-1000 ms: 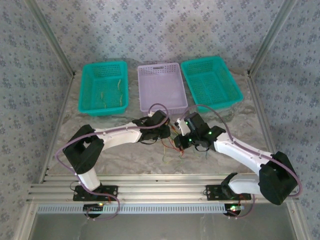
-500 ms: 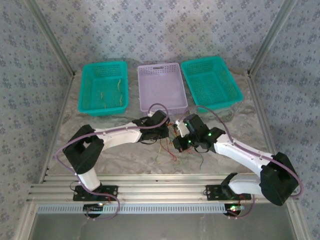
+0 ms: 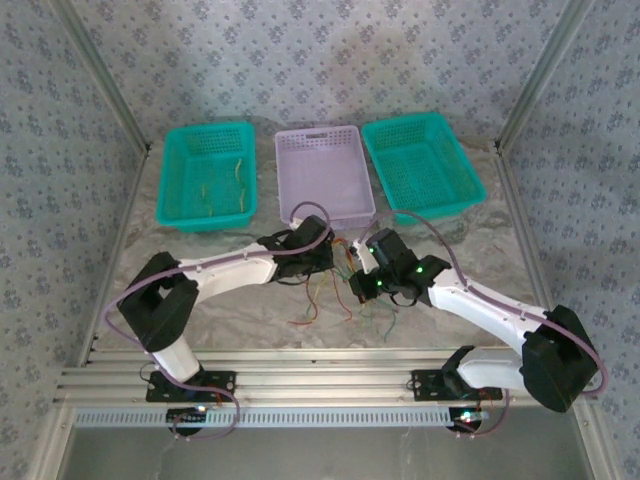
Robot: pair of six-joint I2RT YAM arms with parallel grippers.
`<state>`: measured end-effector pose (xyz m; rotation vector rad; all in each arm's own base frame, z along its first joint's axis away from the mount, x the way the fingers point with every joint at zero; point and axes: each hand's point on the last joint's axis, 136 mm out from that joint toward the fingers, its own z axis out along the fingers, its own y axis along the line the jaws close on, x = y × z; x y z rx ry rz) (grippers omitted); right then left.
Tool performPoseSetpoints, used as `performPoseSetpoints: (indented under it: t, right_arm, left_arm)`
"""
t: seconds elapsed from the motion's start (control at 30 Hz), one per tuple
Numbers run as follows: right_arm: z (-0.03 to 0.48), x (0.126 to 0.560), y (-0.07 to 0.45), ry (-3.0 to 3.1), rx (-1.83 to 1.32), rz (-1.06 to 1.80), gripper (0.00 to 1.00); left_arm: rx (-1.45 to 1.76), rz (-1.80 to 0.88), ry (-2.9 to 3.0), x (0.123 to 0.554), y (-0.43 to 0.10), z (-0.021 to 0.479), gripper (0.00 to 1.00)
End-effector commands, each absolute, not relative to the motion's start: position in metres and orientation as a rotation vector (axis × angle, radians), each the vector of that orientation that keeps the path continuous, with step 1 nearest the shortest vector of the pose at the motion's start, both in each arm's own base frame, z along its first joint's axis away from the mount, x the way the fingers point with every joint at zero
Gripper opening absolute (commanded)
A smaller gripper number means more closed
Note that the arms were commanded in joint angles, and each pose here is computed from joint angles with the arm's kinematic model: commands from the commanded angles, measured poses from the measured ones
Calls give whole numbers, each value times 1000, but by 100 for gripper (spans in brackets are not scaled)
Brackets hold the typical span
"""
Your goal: Untangle the cables
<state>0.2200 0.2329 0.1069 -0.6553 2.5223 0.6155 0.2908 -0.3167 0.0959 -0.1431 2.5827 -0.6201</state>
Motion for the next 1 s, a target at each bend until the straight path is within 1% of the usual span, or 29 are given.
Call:
performPoseSetpoints:
  t: [0.0, 0.27, 0.67, 0.97]
  right_arm:
    - [91, 231, 202, 2606, -514, 434, 0]
    - [82, 247, 177, 2642, -330, 414, 0]
    - [61, 253, 158, 2698, -208, 410, 0]
    - [50, 258, 138, 2734, -111, 330, 0]
  left_arm:
    - [-161, -556, 2547, 290, -293, 113, 0]
    - [-163, -578, 2468, 284, -275, 154, 0]
    - [-202, -595, 2290, 273, -220, 237, 0]
    - [-261, -588, 2137, 263, -167, 296, 0]
